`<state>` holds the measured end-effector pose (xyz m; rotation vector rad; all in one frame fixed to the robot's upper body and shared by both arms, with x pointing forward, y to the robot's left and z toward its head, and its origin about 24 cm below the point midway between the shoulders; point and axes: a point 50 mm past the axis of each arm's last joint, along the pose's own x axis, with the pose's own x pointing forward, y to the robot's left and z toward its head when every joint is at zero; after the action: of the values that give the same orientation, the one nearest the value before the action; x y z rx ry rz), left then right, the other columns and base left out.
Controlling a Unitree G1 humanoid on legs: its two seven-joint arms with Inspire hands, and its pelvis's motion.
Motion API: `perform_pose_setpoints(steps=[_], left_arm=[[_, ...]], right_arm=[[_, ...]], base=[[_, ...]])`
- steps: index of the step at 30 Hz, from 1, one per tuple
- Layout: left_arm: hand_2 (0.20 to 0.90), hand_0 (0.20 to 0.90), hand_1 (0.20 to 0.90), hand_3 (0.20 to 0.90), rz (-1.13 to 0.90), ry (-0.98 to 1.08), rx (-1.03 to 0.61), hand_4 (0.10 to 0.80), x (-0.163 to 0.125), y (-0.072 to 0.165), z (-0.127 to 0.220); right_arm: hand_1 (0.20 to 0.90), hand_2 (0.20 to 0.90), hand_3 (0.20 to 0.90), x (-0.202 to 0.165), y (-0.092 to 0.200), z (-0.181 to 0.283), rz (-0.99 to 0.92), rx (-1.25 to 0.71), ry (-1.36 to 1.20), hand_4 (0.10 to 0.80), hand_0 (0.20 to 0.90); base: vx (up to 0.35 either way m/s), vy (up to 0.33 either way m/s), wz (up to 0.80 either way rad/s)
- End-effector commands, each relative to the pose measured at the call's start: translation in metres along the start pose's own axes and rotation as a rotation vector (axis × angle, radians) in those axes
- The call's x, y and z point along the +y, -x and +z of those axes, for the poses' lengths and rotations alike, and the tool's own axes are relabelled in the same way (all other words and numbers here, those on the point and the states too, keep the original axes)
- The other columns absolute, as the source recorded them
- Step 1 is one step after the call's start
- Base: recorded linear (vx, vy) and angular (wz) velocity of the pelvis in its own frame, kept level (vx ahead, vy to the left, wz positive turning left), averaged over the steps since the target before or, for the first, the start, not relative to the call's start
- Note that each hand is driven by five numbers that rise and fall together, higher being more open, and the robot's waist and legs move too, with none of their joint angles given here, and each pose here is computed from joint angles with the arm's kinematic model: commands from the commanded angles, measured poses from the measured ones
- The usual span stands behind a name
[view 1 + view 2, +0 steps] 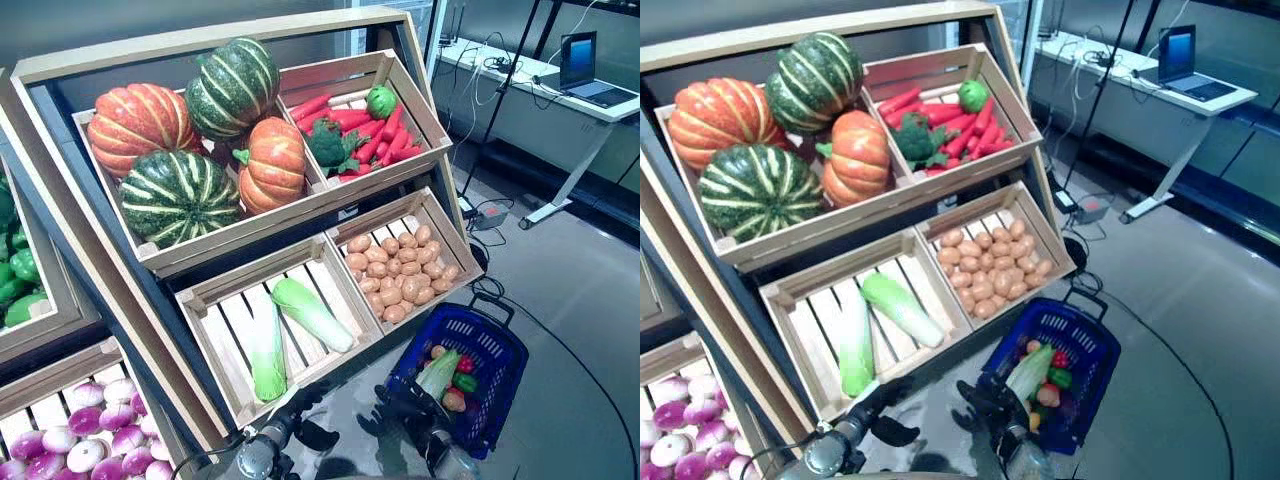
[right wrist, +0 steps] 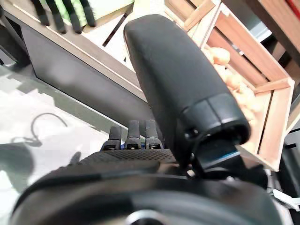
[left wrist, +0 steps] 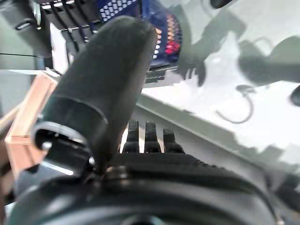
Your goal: Put vegetables into the basket
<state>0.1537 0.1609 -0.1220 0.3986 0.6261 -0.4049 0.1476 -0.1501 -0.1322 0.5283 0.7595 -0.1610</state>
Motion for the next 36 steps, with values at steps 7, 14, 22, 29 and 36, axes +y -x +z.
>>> perform_pose_setpoints(steps=[7,14,22,29,36], left_arm=[[0.9,0.9,0.9,0.9,0.015,-0.031,-0.252,0.8,0.025,-0.015,0.051],[0.9,0.9,0.9,0.9,0.067,-0.024,-0.467,0.8,0.043,-0.006,0.087],[0.9,0.9,0.9,0.9,0.262,-0.027,-0.709,0.8,0.08,0.017,0.126],[0.9,0.9,0.9,0.9,0.577,-0.025,-0.793,0.8,0.122,0.038,0.148],[0.9,0.9,0.9,0.9,0.835,-0.057,-0.787,0.8,0.147,0.035,0.175]], right_arm=[[0.9,0.9,0.9,0.029,-0.015,0.044,0.136,-0.177,0.045,0.8,0.9],[0.9,0.9,0.9,0.029,-0.013,0.049,0.142,-0.205,0.045,0.8,0.9],[0.9,0.9,0.9,0.025,-0.008,0.053,0.129,-0.238,0.009,0.8,0.9],[0.9,0.9,0.9,0.028,0.0,0.056,0.154,-0.265,-0.002,0.8,0.9],[0.9,0.9,0.9,0.036,-0.002,0.077,0.197,-0.318,0.038,0.8,0.9]], base=[[0.0,0.0,0.0],[0.0,0.0,0.0],[0.018,0.003,0.0],[0.076,0.021,-0.01],[-0.032,0.074,-0.08]])
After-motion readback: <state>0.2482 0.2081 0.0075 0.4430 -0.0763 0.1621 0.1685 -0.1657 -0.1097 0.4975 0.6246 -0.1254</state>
